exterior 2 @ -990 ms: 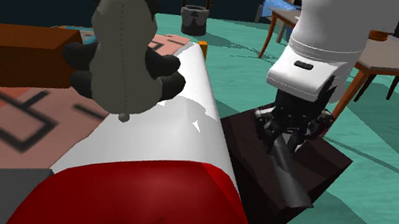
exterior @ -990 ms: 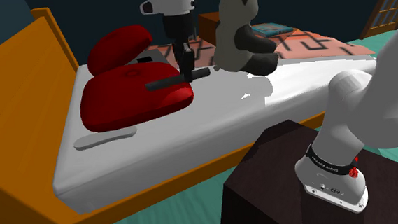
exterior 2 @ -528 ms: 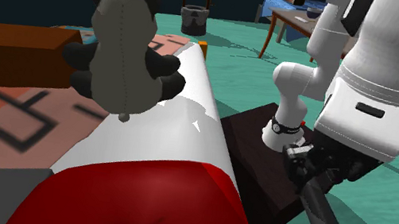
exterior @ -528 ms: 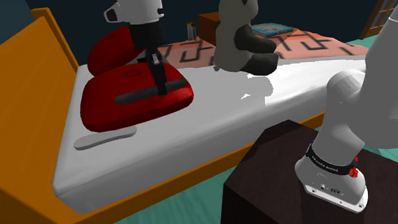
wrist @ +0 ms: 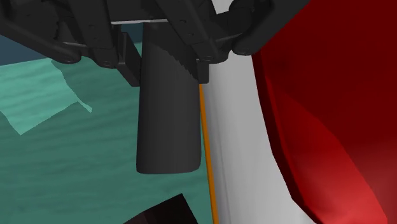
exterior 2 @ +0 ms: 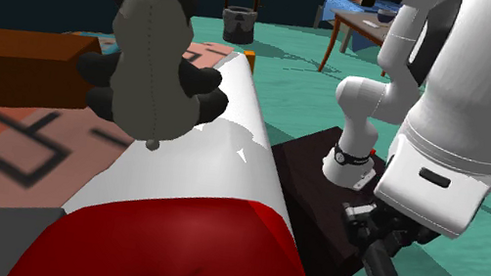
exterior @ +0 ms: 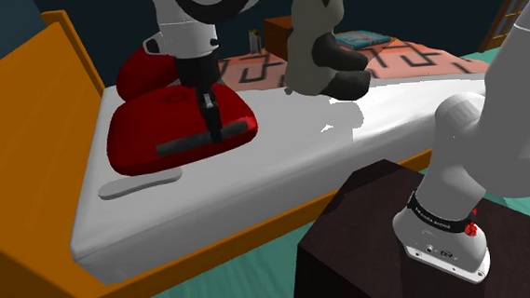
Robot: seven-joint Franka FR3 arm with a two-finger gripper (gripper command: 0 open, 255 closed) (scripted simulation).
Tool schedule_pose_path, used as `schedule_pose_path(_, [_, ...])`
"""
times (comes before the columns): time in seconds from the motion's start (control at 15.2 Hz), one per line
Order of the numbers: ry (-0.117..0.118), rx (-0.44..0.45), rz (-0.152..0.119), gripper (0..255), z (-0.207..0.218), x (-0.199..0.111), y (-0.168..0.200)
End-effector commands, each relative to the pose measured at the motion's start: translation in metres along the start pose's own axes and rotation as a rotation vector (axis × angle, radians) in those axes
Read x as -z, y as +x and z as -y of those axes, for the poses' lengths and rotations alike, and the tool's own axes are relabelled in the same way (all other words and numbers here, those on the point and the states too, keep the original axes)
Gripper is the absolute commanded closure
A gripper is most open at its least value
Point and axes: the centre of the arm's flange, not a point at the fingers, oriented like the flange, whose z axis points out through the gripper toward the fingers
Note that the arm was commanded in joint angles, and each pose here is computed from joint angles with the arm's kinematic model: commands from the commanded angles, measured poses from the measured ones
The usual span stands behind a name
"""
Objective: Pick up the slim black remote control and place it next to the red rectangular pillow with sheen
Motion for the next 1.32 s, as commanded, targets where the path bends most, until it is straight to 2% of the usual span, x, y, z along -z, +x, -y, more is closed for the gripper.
schedule_pose_path(0.0, [0.000, 0.000, -0.001, 255, -0.001, -0.010, 0.000])
schedule_pose_path(1.25, [0.000, 0.000, -0.001, 255, -0.009, -0.110, 0.001])
